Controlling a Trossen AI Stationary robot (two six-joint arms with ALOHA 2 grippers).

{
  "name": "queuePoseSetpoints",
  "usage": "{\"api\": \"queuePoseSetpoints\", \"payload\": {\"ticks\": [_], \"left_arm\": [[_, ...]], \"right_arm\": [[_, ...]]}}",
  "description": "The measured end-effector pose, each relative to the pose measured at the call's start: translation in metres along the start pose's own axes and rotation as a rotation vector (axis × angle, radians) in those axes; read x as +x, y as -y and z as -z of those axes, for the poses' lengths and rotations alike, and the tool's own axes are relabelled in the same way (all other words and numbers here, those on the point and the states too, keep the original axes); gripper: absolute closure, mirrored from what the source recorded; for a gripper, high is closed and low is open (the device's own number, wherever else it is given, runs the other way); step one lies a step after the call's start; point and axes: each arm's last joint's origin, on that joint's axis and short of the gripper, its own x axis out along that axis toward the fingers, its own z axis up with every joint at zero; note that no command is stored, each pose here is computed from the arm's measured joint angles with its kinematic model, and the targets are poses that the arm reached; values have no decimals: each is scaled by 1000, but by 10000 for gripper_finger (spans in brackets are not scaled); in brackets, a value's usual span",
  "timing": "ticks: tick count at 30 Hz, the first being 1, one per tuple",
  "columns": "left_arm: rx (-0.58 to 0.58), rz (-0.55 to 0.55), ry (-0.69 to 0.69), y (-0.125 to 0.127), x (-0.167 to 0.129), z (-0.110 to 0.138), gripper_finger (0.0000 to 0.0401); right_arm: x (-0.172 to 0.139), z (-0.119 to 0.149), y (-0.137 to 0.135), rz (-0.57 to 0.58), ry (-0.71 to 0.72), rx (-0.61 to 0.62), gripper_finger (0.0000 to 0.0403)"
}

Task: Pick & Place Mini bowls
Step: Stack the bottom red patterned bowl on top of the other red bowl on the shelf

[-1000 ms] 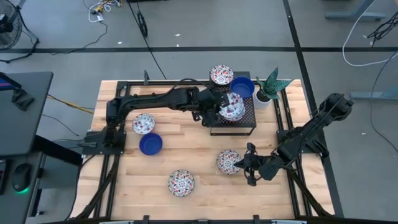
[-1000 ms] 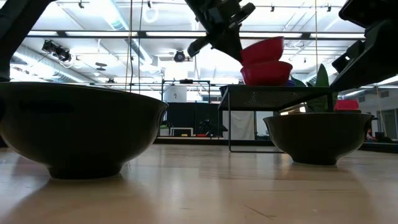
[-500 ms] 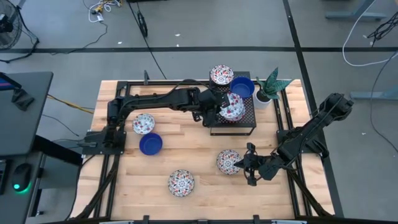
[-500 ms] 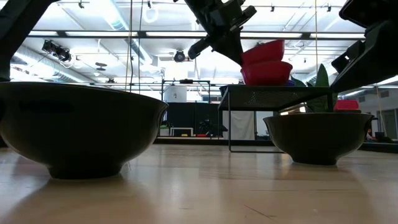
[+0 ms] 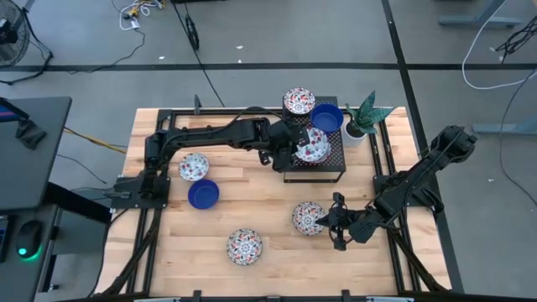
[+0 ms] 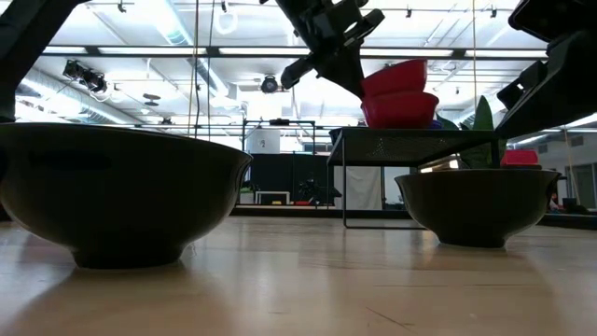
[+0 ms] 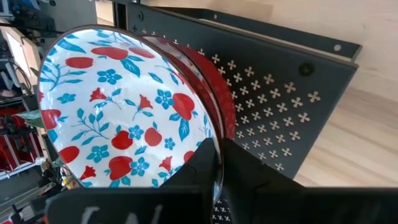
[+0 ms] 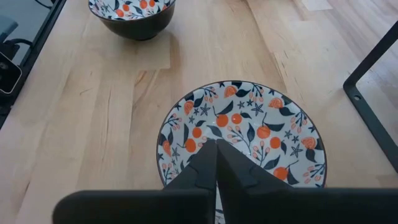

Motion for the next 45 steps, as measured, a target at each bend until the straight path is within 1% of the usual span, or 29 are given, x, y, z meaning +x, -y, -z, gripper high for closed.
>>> {"api": "queuePoseSetpoints", "payload": {"ticks": [11, 17, 22, 28, 30, 33, 39, 41, 45], "left_arm": [[-30, -21, 24, -2, 0, 0, 324], [-38, -23, 31, -3, 0, -1, 316], [-125, -23, 59, -3, 0, 0, 309], [-268, -20, 65, -3, -3, -3, 292], [-293, -9, 89, -3, -3, -5, 294], [-315, 3, 119, -2, -3, -6, 310], [-355, 4, 113, -2, -2, -1, 349], [-376, 5, 109, -2, -2, 3, 357], [-381, 5, 120, -3, -1, 5, 365]], "right_arm": [[0, 0, 0, 0, 0, -2, 392], [0, 0, 0, 0, 0, -1, 392], [0, 0, 0, 0, -1, -2, 392], [0, 0, 0, 2, -4, -8, 392], [0, 1, 0, 4, -7, -11, 392], [0, 1, 1, 5, -8, -12, 392], [0, 1, 1, 5, -8, -13, 392], [0, 1, 1, 5, -8, -13, 392], [0, 1, 1, 5, -8, -22, 392]]}}
